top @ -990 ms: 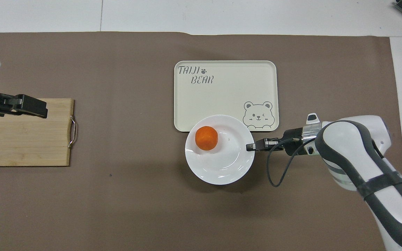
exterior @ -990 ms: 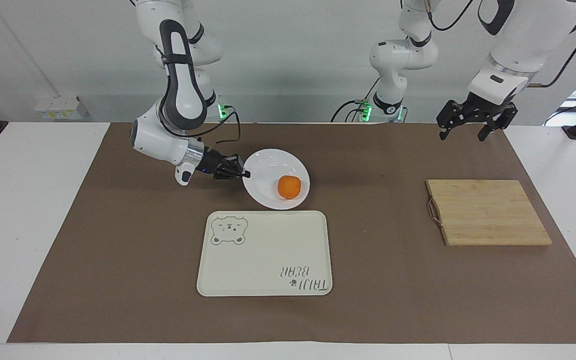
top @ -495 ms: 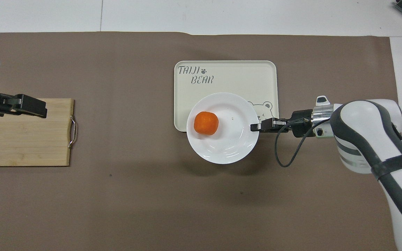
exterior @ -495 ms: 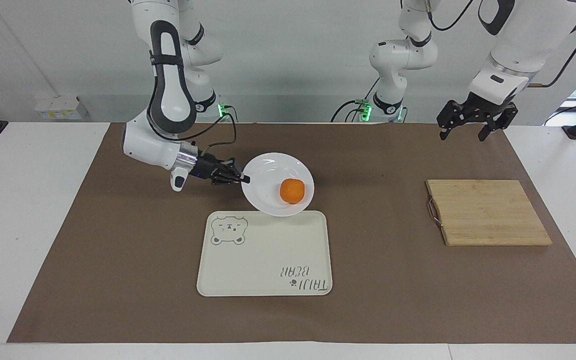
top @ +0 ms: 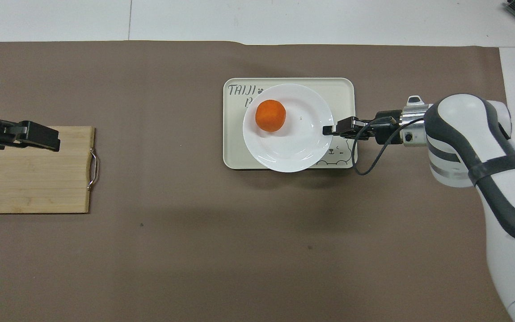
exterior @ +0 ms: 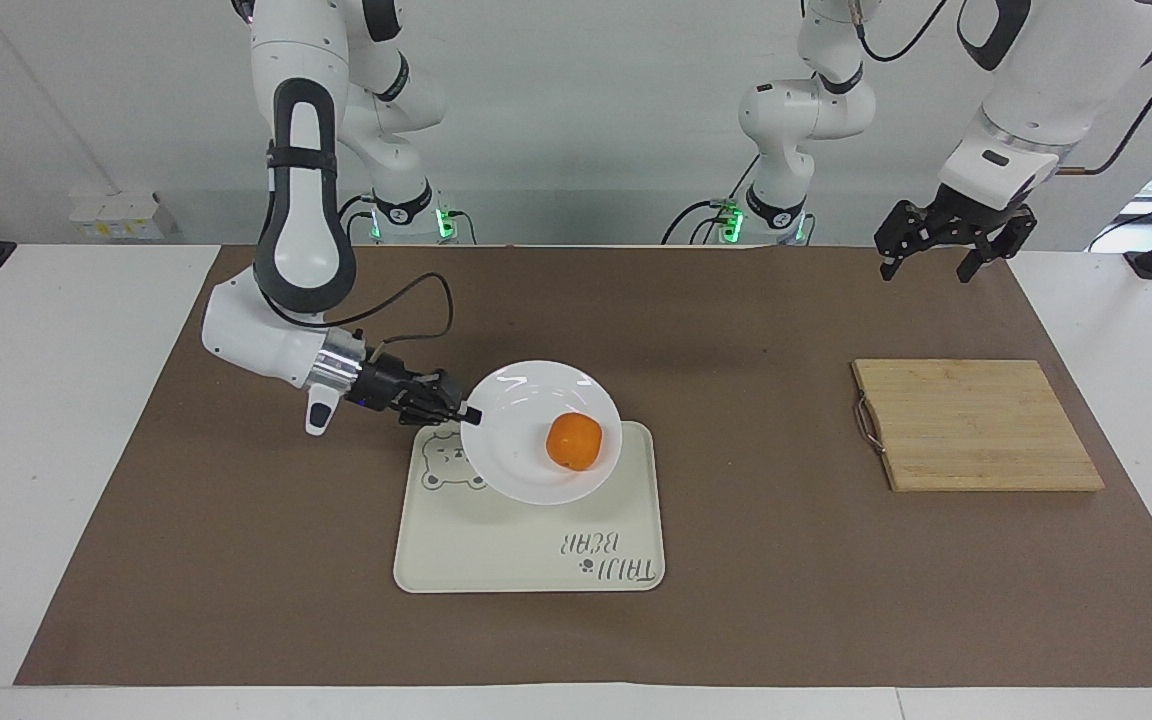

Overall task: Place orange and plate with both arms
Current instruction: 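Lower the plate onto the tray and open the right gripper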

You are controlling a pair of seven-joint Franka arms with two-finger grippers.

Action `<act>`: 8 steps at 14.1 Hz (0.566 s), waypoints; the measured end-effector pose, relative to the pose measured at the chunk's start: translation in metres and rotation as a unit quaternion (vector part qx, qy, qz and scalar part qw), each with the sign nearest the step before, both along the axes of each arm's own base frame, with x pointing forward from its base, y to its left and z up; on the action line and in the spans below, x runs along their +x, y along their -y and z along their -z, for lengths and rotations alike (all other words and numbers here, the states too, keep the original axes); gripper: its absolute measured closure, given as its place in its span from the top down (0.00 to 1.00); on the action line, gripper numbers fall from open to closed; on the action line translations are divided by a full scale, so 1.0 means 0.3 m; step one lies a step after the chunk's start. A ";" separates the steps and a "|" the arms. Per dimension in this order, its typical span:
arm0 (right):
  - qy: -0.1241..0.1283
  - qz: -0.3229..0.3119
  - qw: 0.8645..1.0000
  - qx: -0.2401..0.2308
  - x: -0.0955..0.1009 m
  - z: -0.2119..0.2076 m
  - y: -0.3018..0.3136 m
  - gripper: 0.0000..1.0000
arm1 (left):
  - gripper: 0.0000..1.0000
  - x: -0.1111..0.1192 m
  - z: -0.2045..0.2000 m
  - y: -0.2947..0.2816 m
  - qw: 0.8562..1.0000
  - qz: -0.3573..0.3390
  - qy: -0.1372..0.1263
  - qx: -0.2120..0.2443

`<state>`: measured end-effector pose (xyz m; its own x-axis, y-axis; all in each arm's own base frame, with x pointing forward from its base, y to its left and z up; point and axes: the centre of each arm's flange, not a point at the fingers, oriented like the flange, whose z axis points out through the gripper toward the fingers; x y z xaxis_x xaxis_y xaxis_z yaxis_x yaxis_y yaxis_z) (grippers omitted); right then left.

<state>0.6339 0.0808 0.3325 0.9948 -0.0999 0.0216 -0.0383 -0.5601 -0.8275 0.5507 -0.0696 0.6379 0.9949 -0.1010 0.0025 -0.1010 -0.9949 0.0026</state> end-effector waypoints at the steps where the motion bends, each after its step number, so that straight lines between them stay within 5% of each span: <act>1: 0.000 0.000 1.000 -0.002 0.016 0.014 0.000 0.05 | 1.00 0.000 0.000 -0.001 1.000 0.000 0.000 0.001; 8: -0.002 -0.006 1.000 -0.011 0.055 0.137 0.033 0.05 | 1.00 -0.011 -0.016 0.003 1.000 0.003 0.004 0.006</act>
<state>0.6506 0.0710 0.2913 0.9960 -0.0872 0.0206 -0.0338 -0.5790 -0.8146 0.5475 -0.0705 0.6426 0.9943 -0.1062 0.0089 -0.1061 -0.9943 -0.0108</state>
